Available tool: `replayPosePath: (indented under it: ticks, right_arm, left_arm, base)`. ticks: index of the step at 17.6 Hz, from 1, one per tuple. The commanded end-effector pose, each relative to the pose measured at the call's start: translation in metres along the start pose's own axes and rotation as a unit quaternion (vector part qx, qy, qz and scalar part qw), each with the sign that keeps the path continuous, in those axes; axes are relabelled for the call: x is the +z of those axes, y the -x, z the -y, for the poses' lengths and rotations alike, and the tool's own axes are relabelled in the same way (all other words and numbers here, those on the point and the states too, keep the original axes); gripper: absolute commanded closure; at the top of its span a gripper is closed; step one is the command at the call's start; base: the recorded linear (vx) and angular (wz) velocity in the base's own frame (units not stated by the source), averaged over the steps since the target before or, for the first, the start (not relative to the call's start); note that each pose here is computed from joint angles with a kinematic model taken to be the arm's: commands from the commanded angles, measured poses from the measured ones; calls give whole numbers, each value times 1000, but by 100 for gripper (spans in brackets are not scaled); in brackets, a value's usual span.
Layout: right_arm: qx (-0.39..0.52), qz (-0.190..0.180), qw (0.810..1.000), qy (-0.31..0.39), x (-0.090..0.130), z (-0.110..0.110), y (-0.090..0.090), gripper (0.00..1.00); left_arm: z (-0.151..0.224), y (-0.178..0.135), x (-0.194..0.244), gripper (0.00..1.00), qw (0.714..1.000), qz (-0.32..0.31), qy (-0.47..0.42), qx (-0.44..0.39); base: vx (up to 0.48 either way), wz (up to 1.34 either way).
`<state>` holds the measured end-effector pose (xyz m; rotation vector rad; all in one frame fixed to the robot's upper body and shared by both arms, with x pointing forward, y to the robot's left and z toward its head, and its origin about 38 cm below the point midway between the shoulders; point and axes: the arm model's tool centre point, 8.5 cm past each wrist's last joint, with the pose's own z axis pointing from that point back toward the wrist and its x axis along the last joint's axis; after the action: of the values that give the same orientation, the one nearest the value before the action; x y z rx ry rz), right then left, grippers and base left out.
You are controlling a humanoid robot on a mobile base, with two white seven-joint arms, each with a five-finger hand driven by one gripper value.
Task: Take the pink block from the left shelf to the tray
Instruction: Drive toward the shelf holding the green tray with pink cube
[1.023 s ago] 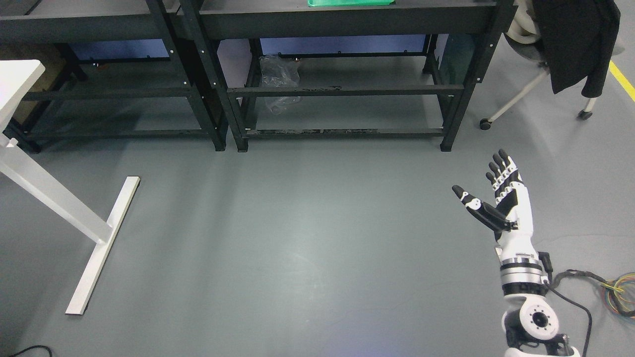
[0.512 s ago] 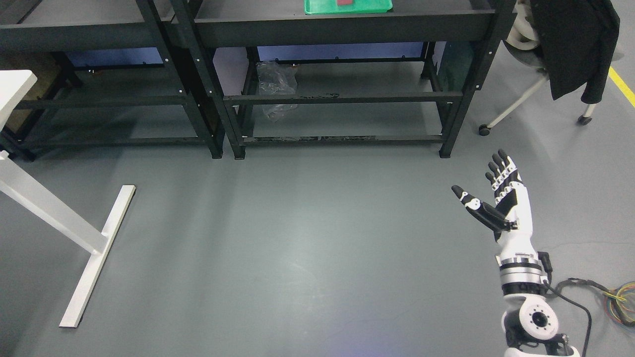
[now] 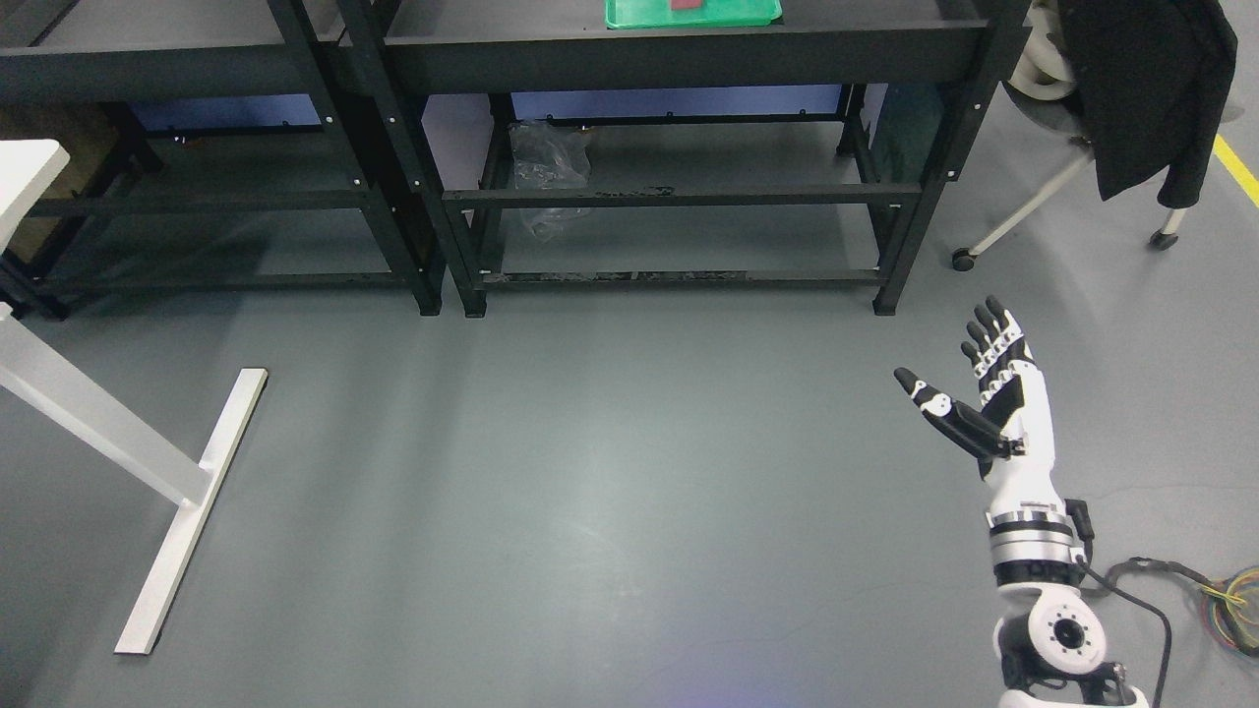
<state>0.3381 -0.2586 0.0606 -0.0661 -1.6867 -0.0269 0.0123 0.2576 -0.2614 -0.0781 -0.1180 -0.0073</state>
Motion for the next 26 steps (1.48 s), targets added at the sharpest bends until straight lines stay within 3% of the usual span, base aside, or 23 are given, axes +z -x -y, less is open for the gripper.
replayPosePath:
  ticks: [1,26]
  right_arm:
    - [9,1,1000,-2,-1,5,-1,0]
    - [9,1,1000,-2,-1,5,-1,0]
  left_arm:
    - [-10,7,2,0,1000,-1,-8,-1]
    - [-10,7,2,0,1000,-1,-8,-1]
  base:
    - [75,-9]
    - [49,2]
